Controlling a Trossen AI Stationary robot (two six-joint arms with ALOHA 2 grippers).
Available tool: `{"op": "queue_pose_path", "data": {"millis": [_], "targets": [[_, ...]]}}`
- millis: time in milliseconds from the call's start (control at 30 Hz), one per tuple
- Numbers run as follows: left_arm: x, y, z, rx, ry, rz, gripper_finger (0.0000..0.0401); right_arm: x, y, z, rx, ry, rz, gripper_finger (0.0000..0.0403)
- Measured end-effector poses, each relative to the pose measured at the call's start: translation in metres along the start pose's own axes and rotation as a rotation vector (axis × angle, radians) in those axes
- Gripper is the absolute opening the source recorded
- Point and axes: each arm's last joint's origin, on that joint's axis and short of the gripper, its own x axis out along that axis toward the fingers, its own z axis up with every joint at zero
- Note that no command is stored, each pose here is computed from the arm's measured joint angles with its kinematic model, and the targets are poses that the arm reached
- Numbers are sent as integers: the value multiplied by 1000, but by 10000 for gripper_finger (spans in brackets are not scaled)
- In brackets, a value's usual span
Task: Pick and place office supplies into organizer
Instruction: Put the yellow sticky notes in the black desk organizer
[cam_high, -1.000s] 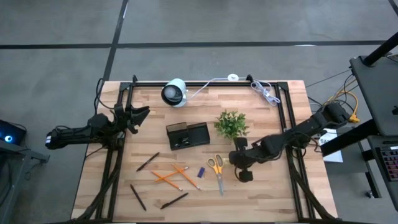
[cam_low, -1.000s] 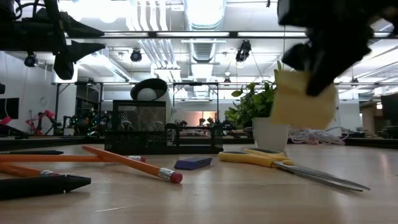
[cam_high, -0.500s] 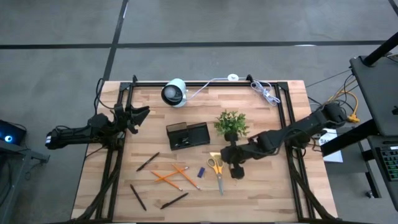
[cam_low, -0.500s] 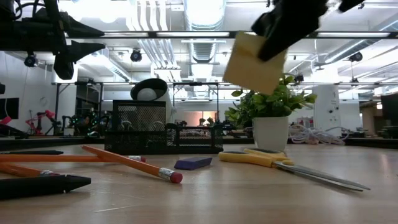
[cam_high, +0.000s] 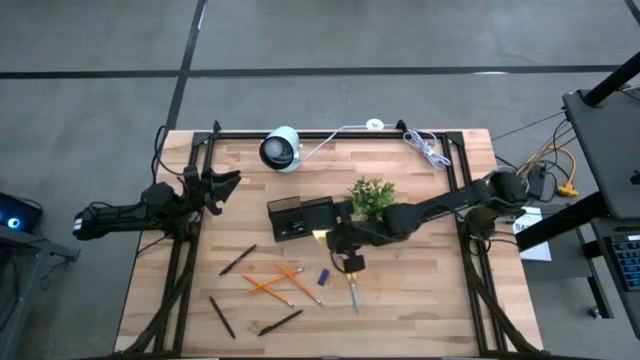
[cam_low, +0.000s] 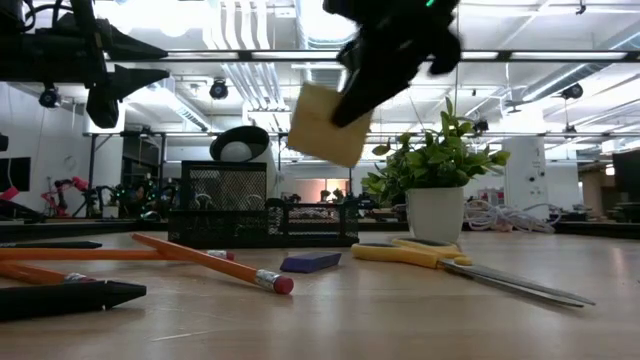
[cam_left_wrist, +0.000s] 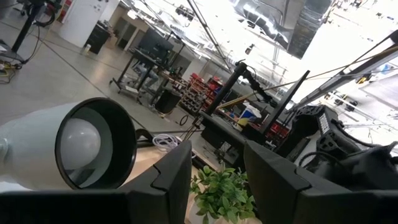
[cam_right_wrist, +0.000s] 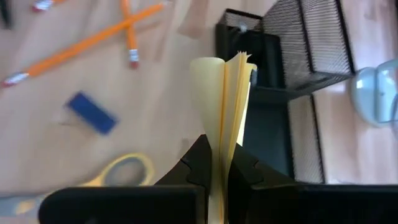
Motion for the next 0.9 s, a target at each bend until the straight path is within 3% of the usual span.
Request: {"op": "queue_pose_path", "data": {"millis": [467, 900], "targets": [[0, 0, 0, 0, 1, -1, 132, 64, -42, 2, -96, 118, -68, 11], [0, 0, 0, 1, 5, -7, 132, 80, -58, -7, -113, 181, -117, 11]]}}
